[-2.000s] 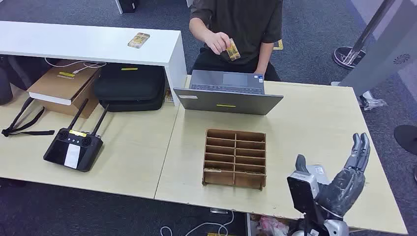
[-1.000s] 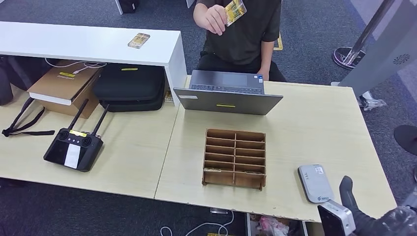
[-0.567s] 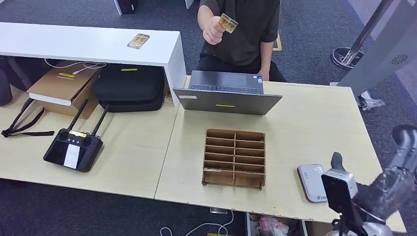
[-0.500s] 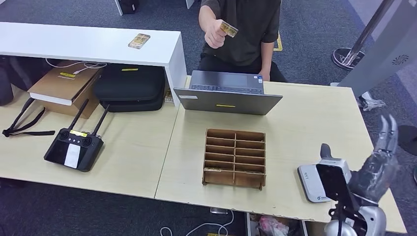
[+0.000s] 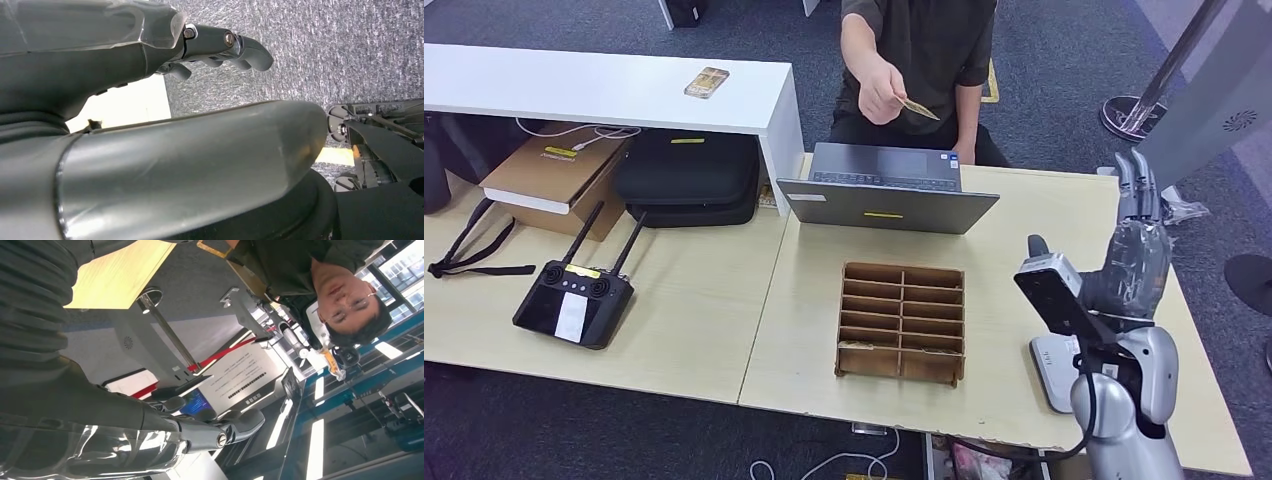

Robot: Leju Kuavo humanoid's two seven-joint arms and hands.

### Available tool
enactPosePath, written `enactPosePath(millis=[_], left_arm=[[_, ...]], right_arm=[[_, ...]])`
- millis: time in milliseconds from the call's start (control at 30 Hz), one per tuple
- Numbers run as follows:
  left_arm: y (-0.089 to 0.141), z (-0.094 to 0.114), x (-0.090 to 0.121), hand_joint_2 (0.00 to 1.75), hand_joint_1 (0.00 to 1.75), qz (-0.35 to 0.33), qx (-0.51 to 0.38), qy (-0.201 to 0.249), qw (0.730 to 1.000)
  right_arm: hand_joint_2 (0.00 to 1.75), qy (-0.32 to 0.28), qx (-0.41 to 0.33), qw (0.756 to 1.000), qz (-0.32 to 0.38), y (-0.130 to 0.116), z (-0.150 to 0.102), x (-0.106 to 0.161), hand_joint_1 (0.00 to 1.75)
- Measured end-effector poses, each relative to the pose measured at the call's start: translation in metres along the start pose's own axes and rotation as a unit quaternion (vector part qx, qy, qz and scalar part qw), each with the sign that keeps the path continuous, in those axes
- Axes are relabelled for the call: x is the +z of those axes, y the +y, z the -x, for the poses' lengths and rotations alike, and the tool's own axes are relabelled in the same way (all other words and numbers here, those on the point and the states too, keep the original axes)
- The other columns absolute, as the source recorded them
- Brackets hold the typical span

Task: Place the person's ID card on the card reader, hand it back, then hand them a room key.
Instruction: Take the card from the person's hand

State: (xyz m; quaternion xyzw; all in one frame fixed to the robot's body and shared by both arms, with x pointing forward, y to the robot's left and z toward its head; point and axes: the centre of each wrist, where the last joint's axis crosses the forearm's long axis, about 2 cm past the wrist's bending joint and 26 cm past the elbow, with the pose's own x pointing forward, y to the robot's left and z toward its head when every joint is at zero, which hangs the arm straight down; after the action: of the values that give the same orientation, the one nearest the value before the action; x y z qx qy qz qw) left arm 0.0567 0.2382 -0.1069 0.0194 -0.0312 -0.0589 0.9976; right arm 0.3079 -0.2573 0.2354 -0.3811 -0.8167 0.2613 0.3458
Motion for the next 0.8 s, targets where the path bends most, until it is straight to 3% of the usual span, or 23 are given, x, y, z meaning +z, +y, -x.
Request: enactPosePath(millis=[233, 467, 600, 800], left_arm=[[0.001, 0.0, 0.0, 0.0, 0.0, -0.001, -0.002, 0.004, 1.0], [0.002, 0.0, 0.0, 0.0, 0.0, -0.003, -0.008, 0.003, 1.0], [0.002, 0.0, 0.0, 0.0, 0.0, -0.002, -0.004, 0.004, 1.0], [0.003, 0.0, 0.0, 0.0, 0.0, -0.006, -0.001, 0.005, 1.0]], right_arm=[[1.75, -0.021, 0.011, 0.999, -0.042, 0.005, -0.001, -0.015, 0.0], [1.75, -0.113, 0.06, 0.984, -0.123, 0.017, -0.016, -0.081, 0.0], [1.75, -0.148, 0.04, 0.975, -0.163, 0.022, -0.031, -0.119, 0.0], [1.75, -0.149, -0.003, 0.973, -0.178, 0.036, -0.043, -0.14, 0.0]])
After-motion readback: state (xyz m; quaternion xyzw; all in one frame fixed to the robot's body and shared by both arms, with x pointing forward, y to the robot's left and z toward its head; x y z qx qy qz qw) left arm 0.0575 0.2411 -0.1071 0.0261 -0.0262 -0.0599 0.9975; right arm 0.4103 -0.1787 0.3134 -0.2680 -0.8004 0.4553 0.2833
